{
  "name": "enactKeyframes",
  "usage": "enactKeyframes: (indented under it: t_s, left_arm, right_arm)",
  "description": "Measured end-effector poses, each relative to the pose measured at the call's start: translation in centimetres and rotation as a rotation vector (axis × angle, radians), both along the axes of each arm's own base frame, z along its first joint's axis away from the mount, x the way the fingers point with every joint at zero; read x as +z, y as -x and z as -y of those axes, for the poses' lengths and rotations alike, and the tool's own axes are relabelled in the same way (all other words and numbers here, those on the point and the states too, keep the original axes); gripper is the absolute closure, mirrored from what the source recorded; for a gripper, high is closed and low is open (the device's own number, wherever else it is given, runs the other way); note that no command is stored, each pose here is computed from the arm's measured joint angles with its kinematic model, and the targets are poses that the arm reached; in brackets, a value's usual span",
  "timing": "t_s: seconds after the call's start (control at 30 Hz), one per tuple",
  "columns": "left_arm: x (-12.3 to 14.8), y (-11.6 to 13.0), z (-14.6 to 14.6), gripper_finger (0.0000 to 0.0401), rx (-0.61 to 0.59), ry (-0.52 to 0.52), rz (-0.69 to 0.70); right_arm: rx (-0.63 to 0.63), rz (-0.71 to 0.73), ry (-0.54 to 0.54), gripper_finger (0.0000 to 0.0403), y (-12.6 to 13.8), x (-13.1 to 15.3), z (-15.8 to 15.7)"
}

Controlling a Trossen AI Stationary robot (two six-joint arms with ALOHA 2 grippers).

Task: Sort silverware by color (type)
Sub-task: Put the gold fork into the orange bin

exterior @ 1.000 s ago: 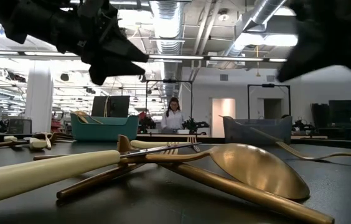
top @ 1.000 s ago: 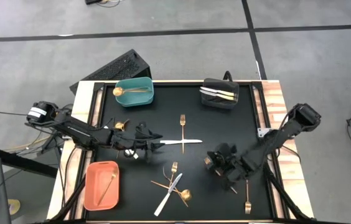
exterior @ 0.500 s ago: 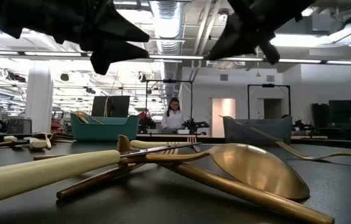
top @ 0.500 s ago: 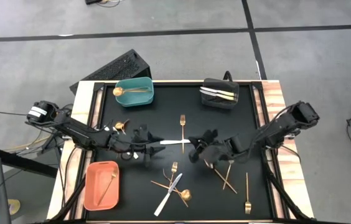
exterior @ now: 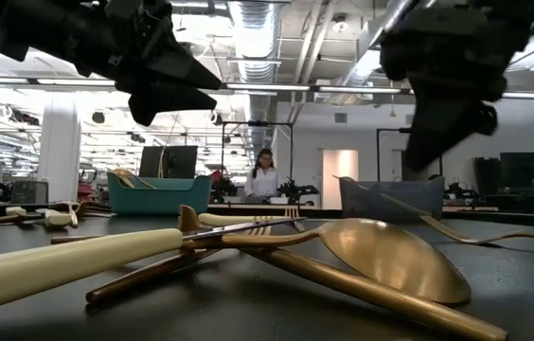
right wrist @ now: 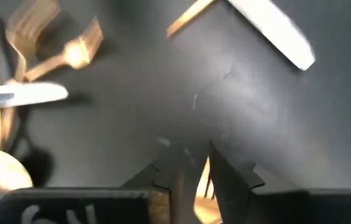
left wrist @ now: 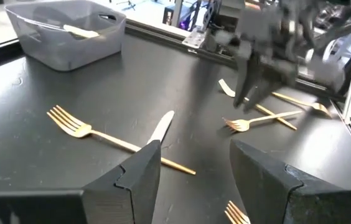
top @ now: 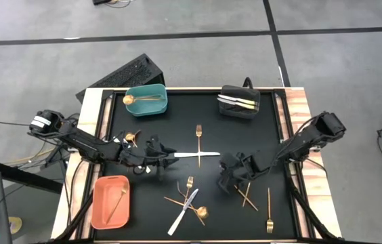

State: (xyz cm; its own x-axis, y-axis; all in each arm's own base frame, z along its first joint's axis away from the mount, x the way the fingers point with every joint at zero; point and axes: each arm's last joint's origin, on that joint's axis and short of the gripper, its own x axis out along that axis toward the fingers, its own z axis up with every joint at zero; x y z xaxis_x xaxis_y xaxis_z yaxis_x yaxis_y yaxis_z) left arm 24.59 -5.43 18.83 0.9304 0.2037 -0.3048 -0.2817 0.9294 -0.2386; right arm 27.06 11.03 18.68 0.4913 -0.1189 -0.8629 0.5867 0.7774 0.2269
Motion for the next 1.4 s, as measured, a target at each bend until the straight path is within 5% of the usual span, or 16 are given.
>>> enactKeyframes:
  t_s: [0.43,0.73,1.0,1.13,1.4]
  left_arm:
    - [-0.6,0.0,-0.2,0.0223,0.073,-0.027,-0.031]
    - [-0.6,0.0,-0.4,0.0223,0.088,-0.041,-0.031]
    - [-0.8,0.1,-0.4,0.0223,0.093,-0.044,-0.058]
    - [-0.9,0.1,-0.4,0.0223,0.097,-0.037,-0.062]
    - [-0.9,0.1,-0.2,0.0223,0.103,0.009,-0.047]
  right_arm:
    - [0.068,-0.219,-0.007,0.0243,2.2,-3.4,-3.8]
    - [0.046,-0.279,0.026,0.0275,2.6,-4.0,-3.6]
    - [-0.007,-0.266,0.079,0.0346,1.8,-5.3,-2.6]
    - [-0.083,-0.125,0.171,0.0373,0.7,-4.6,-1.8]
    - [-0.290,0.423,0.477,0.0370,-2.5,0.3,-0.3]
